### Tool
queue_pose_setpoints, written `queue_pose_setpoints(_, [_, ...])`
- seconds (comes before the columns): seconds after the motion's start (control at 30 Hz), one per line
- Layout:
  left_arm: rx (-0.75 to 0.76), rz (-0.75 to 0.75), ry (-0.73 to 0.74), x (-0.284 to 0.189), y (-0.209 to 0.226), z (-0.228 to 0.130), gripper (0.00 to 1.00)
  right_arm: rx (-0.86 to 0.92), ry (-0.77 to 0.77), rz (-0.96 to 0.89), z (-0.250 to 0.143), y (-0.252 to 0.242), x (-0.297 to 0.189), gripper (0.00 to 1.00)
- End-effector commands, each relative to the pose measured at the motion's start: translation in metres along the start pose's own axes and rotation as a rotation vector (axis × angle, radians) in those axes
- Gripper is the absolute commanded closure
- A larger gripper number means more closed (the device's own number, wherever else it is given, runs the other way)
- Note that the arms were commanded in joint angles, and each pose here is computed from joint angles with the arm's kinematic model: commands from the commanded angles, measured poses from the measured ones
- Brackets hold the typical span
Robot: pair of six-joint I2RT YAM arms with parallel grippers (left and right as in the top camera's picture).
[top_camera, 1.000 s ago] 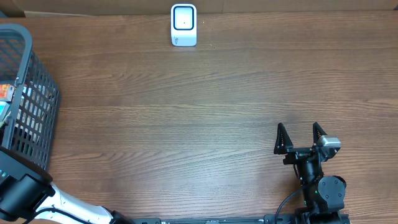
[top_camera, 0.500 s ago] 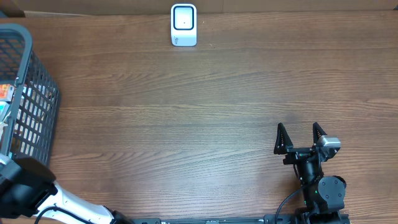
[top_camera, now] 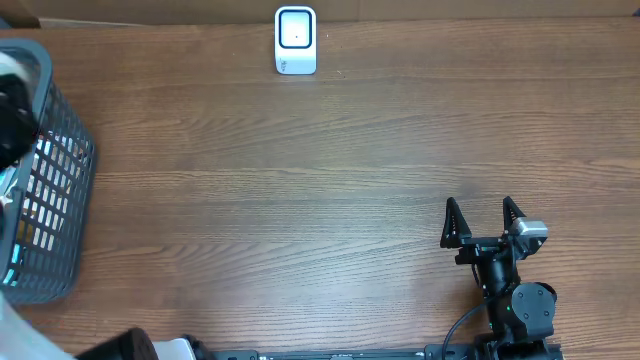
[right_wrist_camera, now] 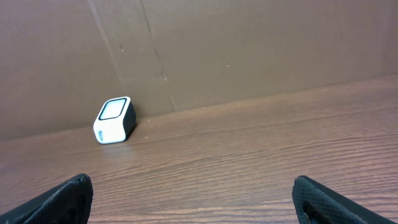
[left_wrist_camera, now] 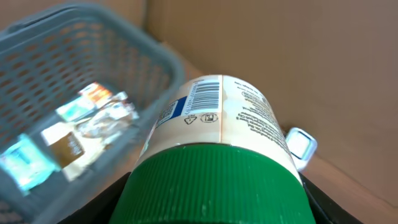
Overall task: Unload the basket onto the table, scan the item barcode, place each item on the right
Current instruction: 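Grasp the green-lidded jar with the left gripper and lift it out, then place the green-lidded jar upright on the table and release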
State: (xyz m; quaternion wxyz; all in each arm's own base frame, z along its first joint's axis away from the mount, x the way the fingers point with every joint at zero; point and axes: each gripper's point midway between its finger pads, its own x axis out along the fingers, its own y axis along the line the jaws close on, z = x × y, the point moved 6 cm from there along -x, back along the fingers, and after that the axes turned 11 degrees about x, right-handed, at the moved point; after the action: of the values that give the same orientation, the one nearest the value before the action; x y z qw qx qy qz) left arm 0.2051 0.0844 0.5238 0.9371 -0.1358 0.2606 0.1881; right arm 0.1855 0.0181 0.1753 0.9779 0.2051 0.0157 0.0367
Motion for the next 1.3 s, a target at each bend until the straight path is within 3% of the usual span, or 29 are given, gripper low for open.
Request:
queue_pose_setpoints(0.0, [0.071, -0.107, 0.068, 0.012, -0.028, -0.01, 0.64, -0.004, -0.003, -0.003, -0.002, -0.001, 0.0, 0.0])
queue_pose_setpoints(0.2, [0.168, -0.247, 0.302, 0.045, -0.084, -0.053, 0.65, -0.005, -0.003, -0.003, -0.002, -0.001, 0.0, 0.0])
queue_pose_setpoints(0.3, [0.277, -0.295, 0.495, 0.075, -0.122, -0.097, 0.66, -0.004, -0.003, -0.003, -0.002, -0.001, 0.0, 0.0])
queue_pose_setpoints(0.47, [0.38, -0.3, 0.664, 0.114, -0.16, -0.148, 0.64, -0.004, -0.003, -0.003, -0.002, -0.001, 0.0, 0.0])
queue_pose_setpoints(0.77, [0.412, -0.014, 0.918, 0.201, -0.149, -0.23, 0.62, -0.005, -0.003, -0.003, -0.002, -0.001, 0.0, 0.0])
queue_pose_setpoints(1.0, [0.383, 0.056, 1.009, 0.258, -0.136, -0.282, 0.61, -0.005, -0.003, -0.003, -0.002, -0.001, 0.0, 0.0])
queue_pose_setpoints(1.27, [0.342, 0.107, 1.045, 0.293, -0.12, -0.303, 0.6, -0.005, -0.003, -0.003, -0.002, -0.001, 0.0, 0.0])
